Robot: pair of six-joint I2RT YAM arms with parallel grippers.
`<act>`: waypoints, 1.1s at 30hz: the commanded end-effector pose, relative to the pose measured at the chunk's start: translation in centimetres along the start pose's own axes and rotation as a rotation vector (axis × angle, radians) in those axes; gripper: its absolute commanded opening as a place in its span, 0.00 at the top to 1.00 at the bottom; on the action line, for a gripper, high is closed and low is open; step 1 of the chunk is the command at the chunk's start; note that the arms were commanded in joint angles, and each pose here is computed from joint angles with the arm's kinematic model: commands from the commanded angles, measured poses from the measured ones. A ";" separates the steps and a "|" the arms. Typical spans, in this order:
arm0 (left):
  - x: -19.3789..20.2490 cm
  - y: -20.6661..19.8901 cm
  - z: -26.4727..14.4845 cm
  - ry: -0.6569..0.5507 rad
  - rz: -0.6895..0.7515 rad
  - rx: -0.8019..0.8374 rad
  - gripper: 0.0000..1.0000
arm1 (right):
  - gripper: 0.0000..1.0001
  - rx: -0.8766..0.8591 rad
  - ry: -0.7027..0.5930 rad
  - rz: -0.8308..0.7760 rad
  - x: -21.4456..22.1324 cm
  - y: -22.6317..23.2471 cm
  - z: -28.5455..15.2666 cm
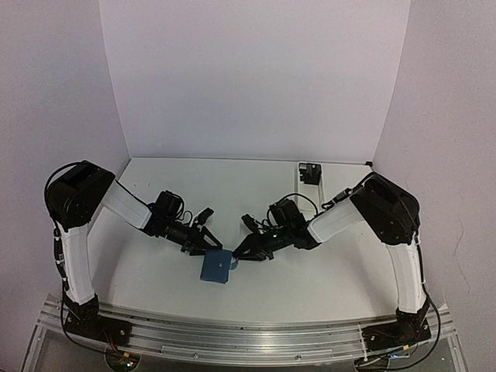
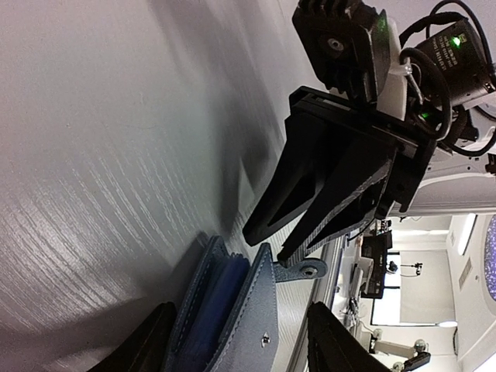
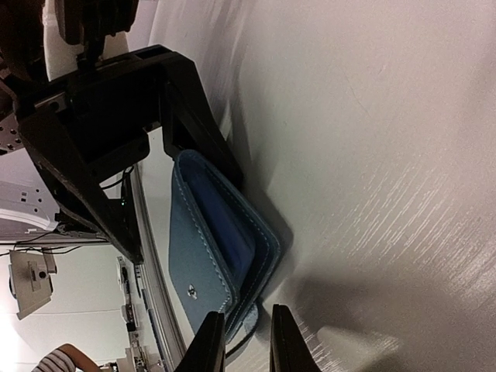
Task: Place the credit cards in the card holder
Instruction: Close the card holder at the center of the board.
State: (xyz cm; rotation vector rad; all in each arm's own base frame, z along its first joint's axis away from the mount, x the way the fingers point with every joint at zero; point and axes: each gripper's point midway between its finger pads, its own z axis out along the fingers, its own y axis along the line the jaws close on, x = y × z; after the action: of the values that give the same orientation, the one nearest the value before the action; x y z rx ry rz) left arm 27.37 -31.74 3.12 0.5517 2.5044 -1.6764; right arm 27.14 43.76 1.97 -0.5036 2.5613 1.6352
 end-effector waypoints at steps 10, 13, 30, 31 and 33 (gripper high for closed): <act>1.7 4.4 0.2 0.019 -0.092 -0.164 0.54 | 0.96 -0.110 0.021 -0.047 -0.8 1.9 1.6; 1.7 4.0 0.4 0.029 -0.070 -0.143 0.58 | 1.00 -0.122 -0.001 -0.065 -1.5 2.7 1.4; 2.3 2.6 0.8 0.076 0.012 -0.073 0.93 | 1.00 -0.029 -0.143 -0.001 -3.4 1.8 0.3; 2.3 2.5 0.8 0.078 0.011 -0.069 0.98 | 1.00 -0.026 -0.146 -0.007 -3.5 1.8 0.2; 2.2 2.3 0.8 0.077 0.010 -0.061 1.00 | 1.00 -0.032 -0.144 -0.023 -3.6 2.2 0.1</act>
State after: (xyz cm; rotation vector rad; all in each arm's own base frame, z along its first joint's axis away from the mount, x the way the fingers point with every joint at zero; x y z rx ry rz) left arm 26.97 -31.73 1.92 0.6540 2.5047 -1.6278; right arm 28.24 45.54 1.78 -0.4140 2.5162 1.6670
